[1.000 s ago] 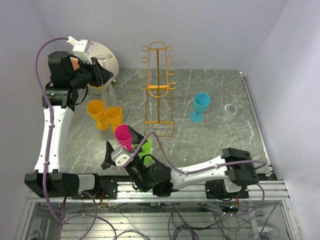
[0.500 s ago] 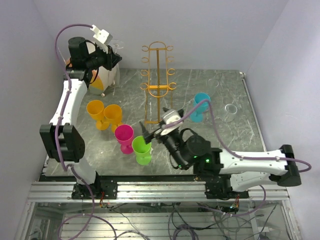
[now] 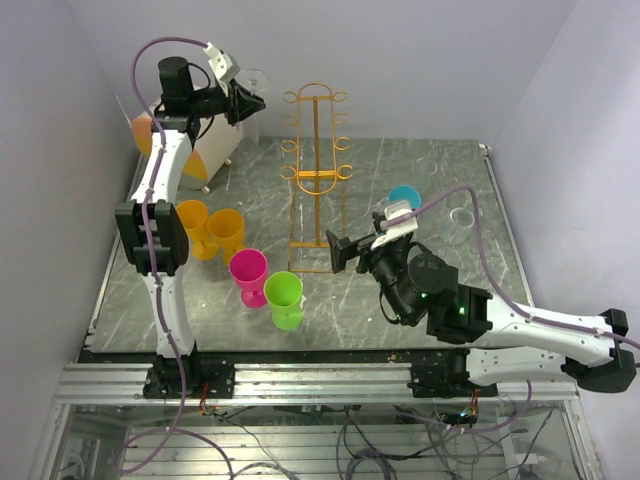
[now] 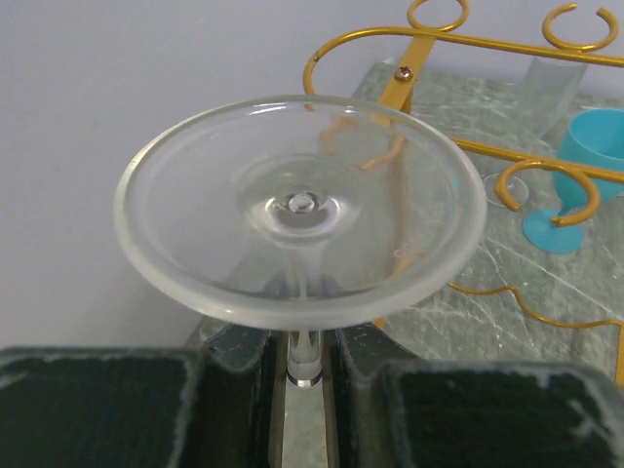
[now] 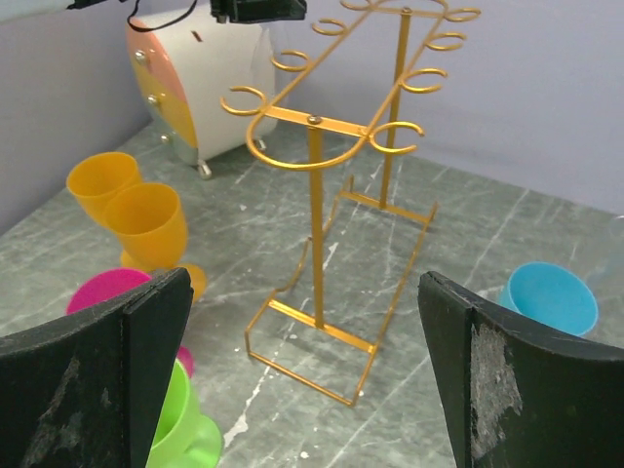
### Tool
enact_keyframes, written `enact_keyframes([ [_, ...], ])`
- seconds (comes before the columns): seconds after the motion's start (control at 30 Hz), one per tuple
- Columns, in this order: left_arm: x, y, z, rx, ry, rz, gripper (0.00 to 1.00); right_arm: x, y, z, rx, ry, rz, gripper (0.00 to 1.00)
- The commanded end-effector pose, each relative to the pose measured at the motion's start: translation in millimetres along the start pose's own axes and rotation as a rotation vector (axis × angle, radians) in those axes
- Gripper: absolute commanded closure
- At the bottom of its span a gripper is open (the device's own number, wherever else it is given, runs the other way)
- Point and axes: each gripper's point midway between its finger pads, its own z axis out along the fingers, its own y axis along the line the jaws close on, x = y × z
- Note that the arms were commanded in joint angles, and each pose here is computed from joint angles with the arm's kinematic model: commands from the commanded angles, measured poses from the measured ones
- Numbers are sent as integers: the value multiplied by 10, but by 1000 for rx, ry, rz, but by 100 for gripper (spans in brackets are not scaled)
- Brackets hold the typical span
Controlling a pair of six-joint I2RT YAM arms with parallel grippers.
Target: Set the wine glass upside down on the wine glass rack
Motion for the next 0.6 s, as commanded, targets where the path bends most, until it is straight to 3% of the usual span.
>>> enact_keyframes([
  [0.0, -207, -91, 135, 160, -103, 95, 93, -70, -201, 72, 16, 60, 38, 0],
  [0.1, -165, -53, 215, 194, -160, 62, 93, -71, -784, 302, 191, 168, 186, 0],
  [0.27, -214, -83, 286, 253, -253, 34, 93, 212, -1416, 536, 425, 425, 251, 1],
  [0.43, -166, -86, 353, 250, -246, 12, 93, 163, -1809, 713, 504, 406, 299, 1],
  [0.57, -114, -79, 430, 223, -195, 35, 93, 299, -2472, 759, 610, 443, 354, 3],
])
